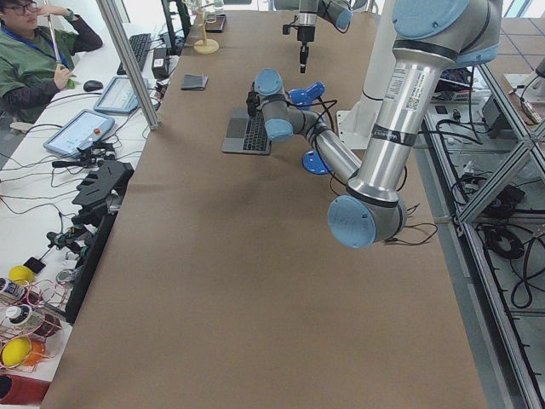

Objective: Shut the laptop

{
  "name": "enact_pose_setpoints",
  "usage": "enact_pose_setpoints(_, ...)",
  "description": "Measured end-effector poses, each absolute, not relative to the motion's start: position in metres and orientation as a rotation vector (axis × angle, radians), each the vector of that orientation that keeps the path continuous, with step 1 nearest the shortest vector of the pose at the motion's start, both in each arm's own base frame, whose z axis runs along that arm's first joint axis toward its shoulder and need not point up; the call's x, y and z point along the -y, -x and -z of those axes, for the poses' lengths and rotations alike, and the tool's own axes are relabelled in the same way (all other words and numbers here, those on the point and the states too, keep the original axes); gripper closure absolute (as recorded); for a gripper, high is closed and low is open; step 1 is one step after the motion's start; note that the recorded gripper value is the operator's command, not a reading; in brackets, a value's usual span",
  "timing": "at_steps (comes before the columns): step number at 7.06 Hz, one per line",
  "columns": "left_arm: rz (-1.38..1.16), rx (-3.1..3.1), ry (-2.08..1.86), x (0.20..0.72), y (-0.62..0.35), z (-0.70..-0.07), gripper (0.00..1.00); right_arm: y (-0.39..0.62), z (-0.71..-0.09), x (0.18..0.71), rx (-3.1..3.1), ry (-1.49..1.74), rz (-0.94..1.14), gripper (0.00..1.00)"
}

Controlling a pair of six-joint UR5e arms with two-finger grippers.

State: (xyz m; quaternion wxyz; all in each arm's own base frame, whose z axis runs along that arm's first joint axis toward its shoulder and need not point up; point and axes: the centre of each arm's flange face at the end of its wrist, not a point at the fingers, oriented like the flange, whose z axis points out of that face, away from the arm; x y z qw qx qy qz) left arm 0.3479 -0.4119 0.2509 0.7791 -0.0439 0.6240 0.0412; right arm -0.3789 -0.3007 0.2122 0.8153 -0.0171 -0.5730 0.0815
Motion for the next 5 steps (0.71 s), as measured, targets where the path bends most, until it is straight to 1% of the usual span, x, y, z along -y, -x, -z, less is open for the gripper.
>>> enact_pose_setpoints(5, -0.096, -1.353, 0.096, 0.414, -0.354, -0.246, 1.0, 0.408, -0.201, 0.332, 1.164, -0.006, -0.231, 1.0)
